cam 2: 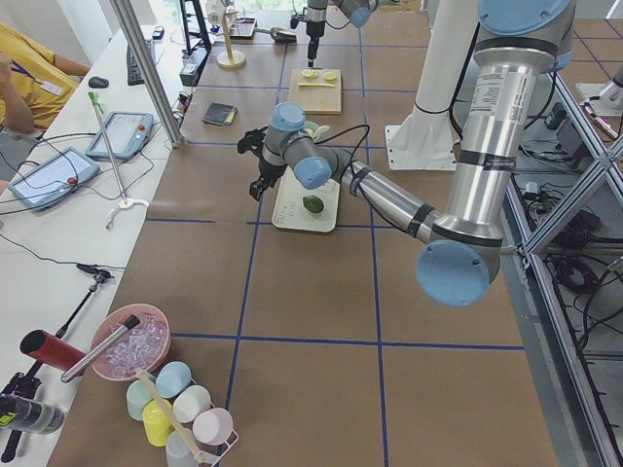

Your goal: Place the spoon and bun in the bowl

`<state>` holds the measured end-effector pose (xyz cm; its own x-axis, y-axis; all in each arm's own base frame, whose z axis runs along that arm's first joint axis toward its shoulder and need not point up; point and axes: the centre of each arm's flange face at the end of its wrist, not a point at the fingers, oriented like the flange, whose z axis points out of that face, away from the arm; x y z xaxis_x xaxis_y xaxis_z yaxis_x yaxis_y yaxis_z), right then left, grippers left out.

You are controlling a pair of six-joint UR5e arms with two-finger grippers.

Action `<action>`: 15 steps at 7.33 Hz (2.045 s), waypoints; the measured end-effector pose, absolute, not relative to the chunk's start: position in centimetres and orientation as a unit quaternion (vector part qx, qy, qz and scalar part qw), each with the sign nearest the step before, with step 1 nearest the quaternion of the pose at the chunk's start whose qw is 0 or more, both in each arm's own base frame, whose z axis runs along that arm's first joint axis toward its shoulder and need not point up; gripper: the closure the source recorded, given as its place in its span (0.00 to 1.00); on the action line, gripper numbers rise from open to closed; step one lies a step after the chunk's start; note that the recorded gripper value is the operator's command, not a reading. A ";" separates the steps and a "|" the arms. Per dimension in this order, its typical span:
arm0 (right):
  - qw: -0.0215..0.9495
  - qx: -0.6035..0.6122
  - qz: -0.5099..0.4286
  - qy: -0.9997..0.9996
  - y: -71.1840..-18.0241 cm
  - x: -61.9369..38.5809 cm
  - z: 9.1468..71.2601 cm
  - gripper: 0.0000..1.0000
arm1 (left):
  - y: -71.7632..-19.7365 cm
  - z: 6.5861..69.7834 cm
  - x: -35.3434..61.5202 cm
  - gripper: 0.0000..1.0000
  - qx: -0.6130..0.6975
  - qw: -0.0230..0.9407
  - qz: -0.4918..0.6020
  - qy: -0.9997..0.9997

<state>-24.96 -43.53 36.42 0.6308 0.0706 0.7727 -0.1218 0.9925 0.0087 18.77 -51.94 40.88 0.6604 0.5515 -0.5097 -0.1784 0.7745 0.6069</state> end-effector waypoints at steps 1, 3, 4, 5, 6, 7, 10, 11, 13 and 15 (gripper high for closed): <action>0.907 0.038 0.020 -0.419 -44.9 -18.0 40.9 0.00 | -53.8 45.8 13.1 0.00 0.254 0.876 0.233 0.337; 0.903 0.052 -0.018 -0.426 -46.4 -6.4 49.5 0.00 | -54.4 53.8 1.4 0.00 0.234 0.890 0.205 0.334; 0.901 0.059 -0.032 -0.429 -46.2 -2.5 53.1 0.00 | -53.7 57.2 -2.5 0.00 0.215 0.898 0.174 0.341; 0.900 0.064 -0.040 -0.428 -46.0 -0.5 55.1 0.00 | -53.0 59.5 -4.4 0.00 0.186 0.903 0.152 0.358; 0.902 0.063 -0.046 -0.425 -45.9 0.4 55.8 0.00 | -52.4 60.7 -5.4 0.00 0.149 0.906 0.135 0.373; 0.904 0.061 -0.058 -0.419 -45.9 0.4 56.1 0.00 | -51.9 61.2 -5.9 0.00 0.114 0.909 0.120 0.383; 0.910 0.055 -0.090 -0.400 -46.0 0.0 56.8 0.00 | -49.8 61.2 -6.3 0.00 0.070 0.912 0.102 0.391; 0.911 0.054 -0.090 -0.398 -46.0 0.2 56.8 0.00 | -49.2 61.6 -6.2 0.00 0.069 0.912 0.101 0.391; 0.912 0.056 -0.089 -0.397 -45.8 0.5 56.8 0.00 | -48.4 63.1 -6.1 0.00 0.061 0.912 0.099 0.393; 0.911 0.052 -0.098 -0.397 -45.4 1.1 58.2 0.00 | -48.7 63.1 -5.9 0.00 0.085 0.907 0.109 0.399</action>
